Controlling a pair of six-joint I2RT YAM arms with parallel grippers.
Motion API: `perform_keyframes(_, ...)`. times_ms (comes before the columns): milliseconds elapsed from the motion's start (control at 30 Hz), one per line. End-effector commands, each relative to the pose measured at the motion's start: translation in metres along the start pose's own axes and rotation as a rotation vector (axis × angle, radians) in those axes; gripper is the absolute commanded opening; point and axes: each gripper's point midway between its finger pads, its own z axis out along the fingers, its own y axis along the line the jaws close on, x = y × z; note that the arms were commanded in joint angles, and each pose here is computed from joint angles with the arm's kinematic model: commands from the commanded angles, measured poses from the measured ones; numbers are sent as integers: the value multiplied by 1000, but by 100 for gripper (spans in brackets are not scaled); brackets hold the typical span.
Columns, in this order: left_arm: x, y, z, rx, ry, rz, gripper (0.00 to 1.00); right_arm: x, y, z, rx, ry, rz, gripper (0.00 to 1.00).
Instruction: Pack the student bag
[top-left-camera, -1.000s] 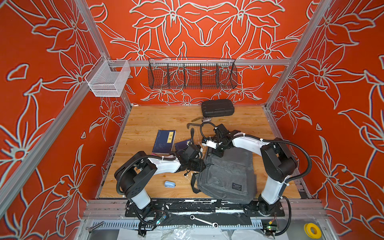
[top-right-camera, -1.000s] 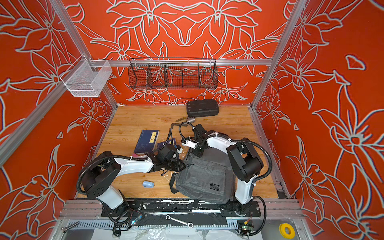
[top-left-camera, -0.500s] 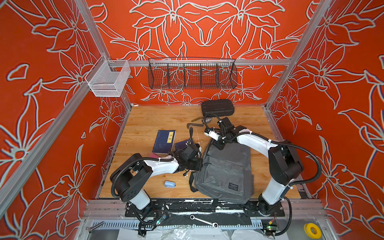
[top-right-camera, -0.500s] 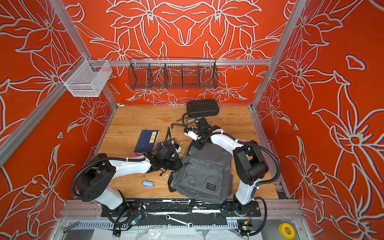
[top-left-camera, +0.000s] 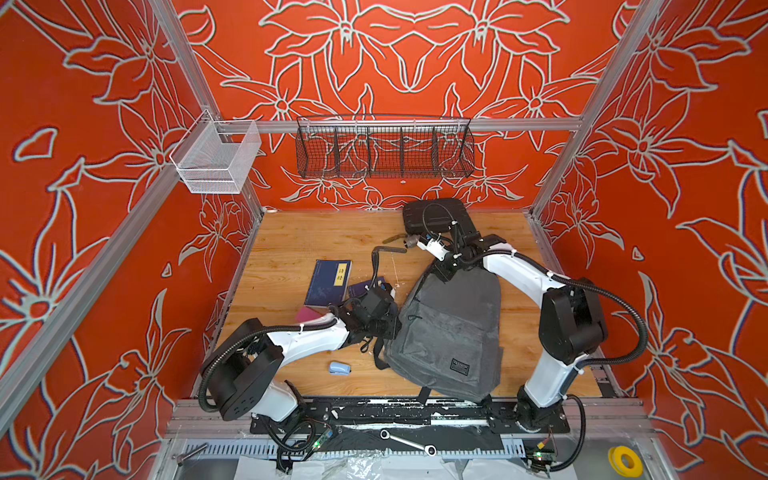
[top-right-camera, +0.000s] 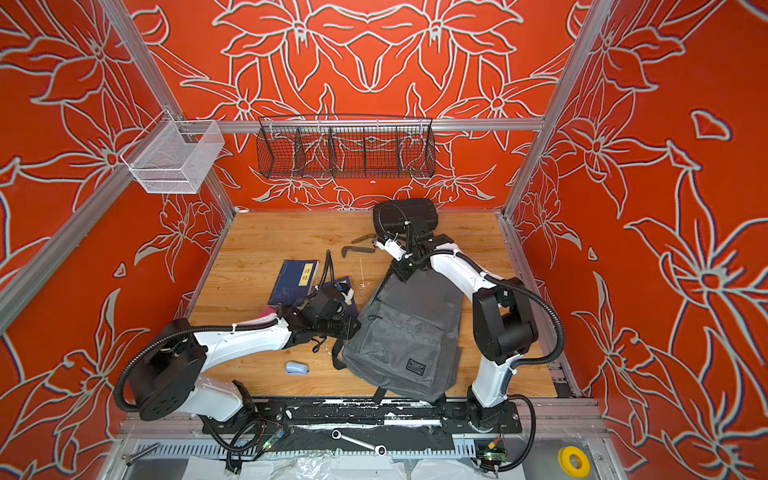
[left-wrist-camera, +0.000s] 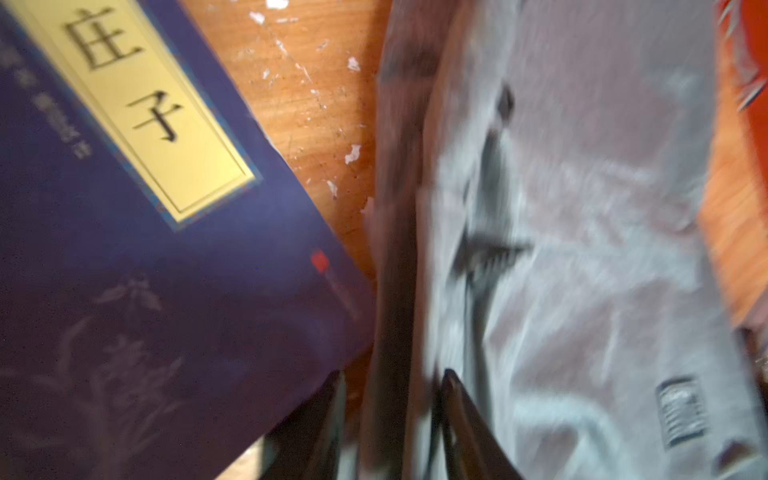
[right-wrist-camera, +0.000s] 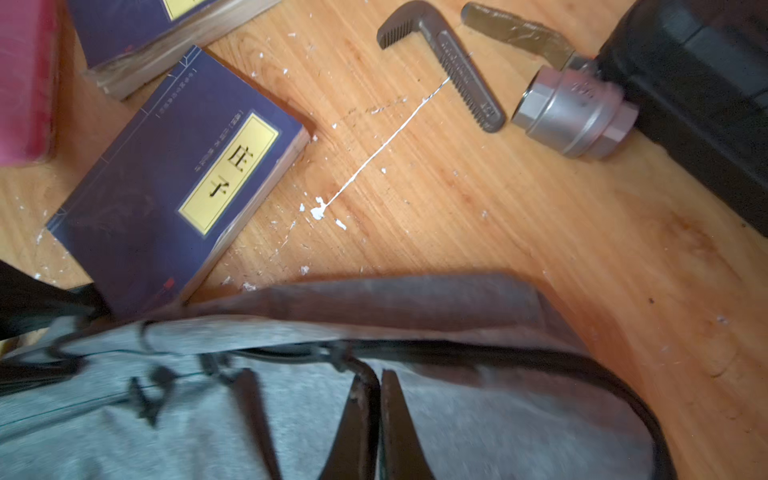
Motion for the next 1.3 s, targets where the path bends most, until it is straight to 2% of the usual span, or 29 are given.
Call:
perform_keyframes(0, -26, -4, -18, -63, -34, 90, 54, -13, 4, -6, -43, -55, -31, 0)
perform_keyframes(100, -56, -14, -29, -60, -112, 157, 66, -12, 11, -6, -72, -61, -36, 0)
perform_keyframes(167, -75, -16, -27, -35, -135, 175, 67, -13, 15, -6, -88, -69, -44, 0)
perform_keyframes(433, -117, -23, 16, 112, -62, 225, 65, -23, 23, -13, -117, -103, -47, 0)
perform_keyframes(767, -135, -36, 56, 204, -29, 214, 61, -24, 26, -17, -127, -101, 5, 0)
perform_keyframes(867, -137, -32, 66, 193, -15, 198, 54, -26, 26, -18, -126, -100, 21, 0)
perform_keyframes(900, -137, -30, 69, 195, -10, 184, 48, -27, 26, -18, -126, -100, 28, 0)
perform_keyframes(1000, -140, -26, 75, 204, -1, 142, 22, -30, 22, -21, -105, -104, 49, 0)
perform_keyframes(1100, -145, -25, 72, 204, -21, 129, 1, -30, 13, -23, -53, -95, 82, 0)
perform_keyframes(1267, -148, -22, 51, 183, -73, 108, 0, -25, -19, -30, 80, -78, 196, 0)
